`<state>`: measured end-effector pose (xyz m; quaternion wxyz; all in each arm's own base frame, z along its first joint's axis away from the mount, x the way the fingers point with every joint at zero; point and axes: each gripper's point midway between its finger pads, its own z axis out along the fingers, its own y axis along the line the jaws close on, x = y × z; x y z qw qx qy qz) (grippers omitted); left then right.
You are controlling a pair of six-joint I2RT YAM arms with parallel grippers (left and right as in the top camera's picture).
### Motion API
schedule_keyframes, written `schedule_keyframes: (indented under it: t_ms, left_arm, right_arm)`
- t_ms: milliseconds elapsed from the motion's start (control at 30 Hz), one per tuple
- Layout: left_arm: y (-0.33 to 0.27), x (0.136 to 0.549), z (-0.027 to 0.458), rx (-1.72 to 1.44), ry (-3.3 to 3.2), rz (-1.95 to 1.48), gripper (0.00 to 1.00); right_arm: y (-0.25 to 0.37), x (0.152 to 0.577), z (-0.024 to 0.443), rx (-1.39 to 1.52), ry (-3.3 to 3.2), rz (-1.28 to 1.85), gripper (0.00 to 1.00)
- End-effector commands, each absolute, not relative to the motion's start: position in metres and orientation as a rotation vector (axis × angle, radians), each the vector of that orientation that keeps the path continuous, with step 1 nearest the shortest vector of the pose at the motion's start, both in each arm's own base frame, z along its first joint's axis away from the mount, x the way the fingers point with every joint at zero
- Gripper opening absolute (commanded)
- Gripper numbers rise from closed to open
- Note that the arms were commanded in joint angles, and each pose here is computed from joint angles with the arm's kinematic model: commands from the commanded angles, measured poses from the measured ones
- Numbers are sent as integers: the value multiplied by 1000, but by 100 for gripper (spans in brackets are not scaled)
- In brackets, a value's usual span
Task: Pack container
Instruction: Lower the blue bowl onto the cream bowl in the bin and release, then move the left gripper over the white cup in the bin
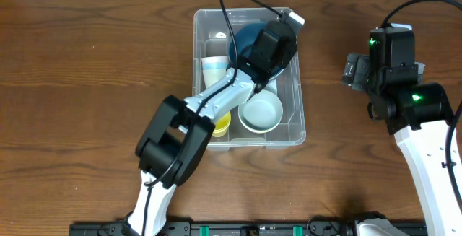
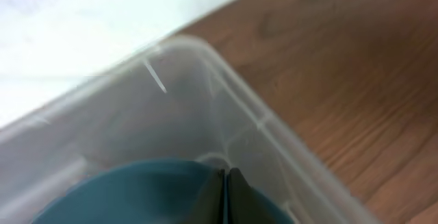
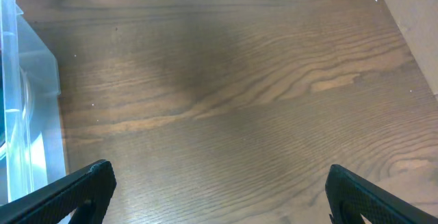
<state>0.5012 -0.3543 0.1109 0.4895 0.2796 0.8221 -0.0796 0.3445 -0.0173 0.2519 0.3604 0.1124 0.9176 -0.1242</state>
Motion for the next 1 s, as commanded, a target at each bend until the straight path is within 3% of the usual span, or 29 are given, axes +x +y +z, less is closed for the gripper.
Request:
schedule_keyframes:
  t_ms: [0, 233, 467, 700, 967]
  left_arm:
    - [-353, 506, 108, 734, 1966, -153, 6]
    - [-332, 515, 162, 664, 1889, -31, 6]
    - [-271, 517, 204, 569, 1938, 113, 6]
    - [-174, 517, 179, 309, 2204, 140, 6]
    - [-124, 513, 150, 227, 2373, 37, 6]
  right_arm:
    - [-21, 344, 261, 315, 2338, -322, 99]
    - [-21, 344, 261, 315, 2338, -322, 99]
    - [-21, 344, 261, 315, 2338, -322, 99]
    - [-21, 344, 261, 315, 2338, -322, 99]
    - [-21, 344, 261, 315, 2338, -322, 99]
